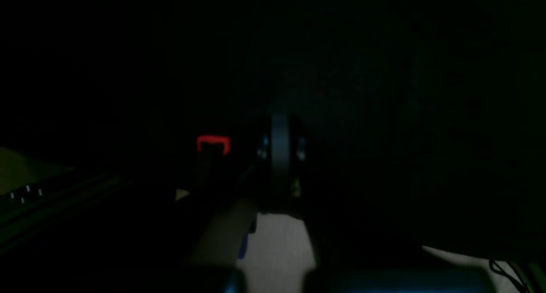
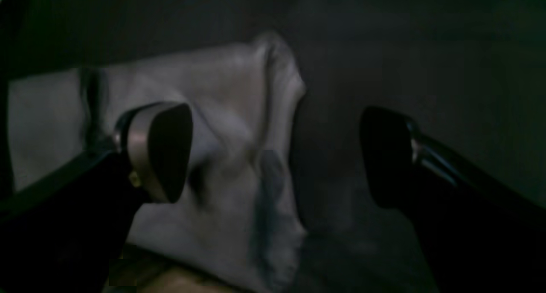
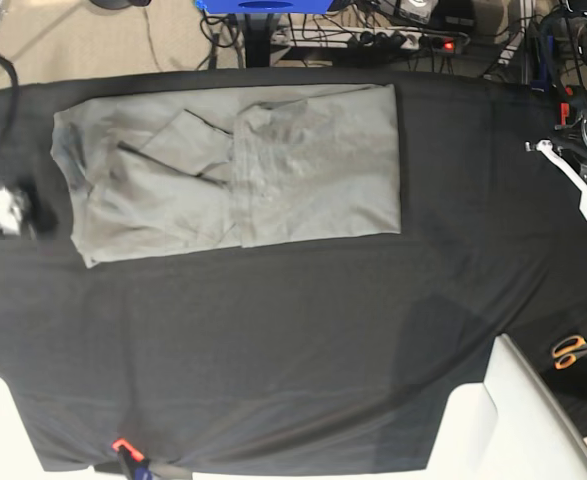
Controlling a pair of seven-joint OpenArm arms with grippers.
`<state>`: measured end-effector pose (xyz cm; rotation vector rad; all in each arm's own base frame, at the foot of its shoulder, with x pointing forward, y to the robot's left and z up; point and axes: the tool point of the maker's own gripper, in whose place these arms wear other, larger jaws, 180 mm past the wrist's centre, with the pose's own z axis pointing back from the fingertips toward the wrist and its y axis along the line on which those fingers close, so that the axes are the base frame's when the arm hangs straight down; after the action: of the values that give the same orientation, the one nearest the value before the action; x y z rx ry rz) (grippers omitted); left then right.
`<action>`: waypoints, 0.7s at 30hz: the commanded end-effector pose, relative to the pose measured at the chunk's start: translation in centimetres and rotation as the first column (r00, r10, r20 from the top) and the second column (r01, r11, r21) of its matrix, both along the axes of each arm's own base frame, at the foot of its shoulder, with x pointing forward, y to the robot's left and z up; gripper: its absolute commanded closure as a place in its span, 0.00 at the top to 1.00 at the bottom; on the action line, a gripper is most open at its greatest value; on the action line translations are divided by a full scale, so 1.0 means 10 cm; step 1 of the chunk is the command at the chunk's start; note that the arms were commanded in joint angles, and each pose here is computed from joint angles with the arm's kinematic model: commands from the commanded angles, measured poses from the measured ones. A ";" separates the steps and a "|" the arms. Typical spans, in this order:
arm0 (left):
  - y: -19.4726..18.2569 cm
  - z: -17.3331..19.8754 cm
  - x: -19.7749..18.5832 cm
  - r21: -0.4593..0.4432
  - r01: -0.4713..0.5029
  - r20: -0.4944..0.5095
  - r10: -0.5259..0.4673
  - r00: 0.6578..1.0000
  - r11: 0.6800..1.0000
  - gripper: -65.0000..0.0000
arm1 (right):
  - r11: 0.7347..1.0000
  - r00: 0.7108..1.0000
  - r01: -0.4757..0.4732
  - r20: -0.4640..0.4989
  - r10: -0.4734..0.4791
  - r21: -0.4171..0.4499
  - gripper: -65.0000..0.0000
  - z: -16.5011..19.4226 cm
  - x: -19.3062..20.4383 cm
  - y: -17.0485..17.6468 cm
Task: Fold the T-shirt properly
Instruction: 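Grasp the shirt's end edge with the right gripper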
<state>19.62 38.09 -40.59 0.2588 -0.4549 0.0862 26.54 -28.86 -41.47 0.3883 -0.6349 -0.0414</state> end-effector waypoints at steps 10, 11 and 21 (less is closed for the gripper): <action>0.05 0.11 0.10 0.033 0.021 0.055 -0.023 0.998 0.999 0.00 | 0.993 0.980 0.073 -0.193 -0.053 0.093 0.91 -0.43 -0.29 -0.09; 0.05 0.09 0.06 0.034 0.024 0.050 -0.026 0.998 0.999 0.00 | 0.992 0.978 0.067 -0.204 -0.044 0.104 0.91 -0.45 -0.30 -0.03; 0.02 0.02 -0.06 0.031 0.033 0.053 -0.035 0.998 0.999 0.00 | 0.986 0.961 -0.038 -0.263 0.081 0.164 0.91 -0.61 -0.34 0.48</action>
<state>18.48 37.55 -41.36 0.2520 -0.4917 0.0662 22.88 -23.81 -47.86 0.5552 -0.3513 -0.1005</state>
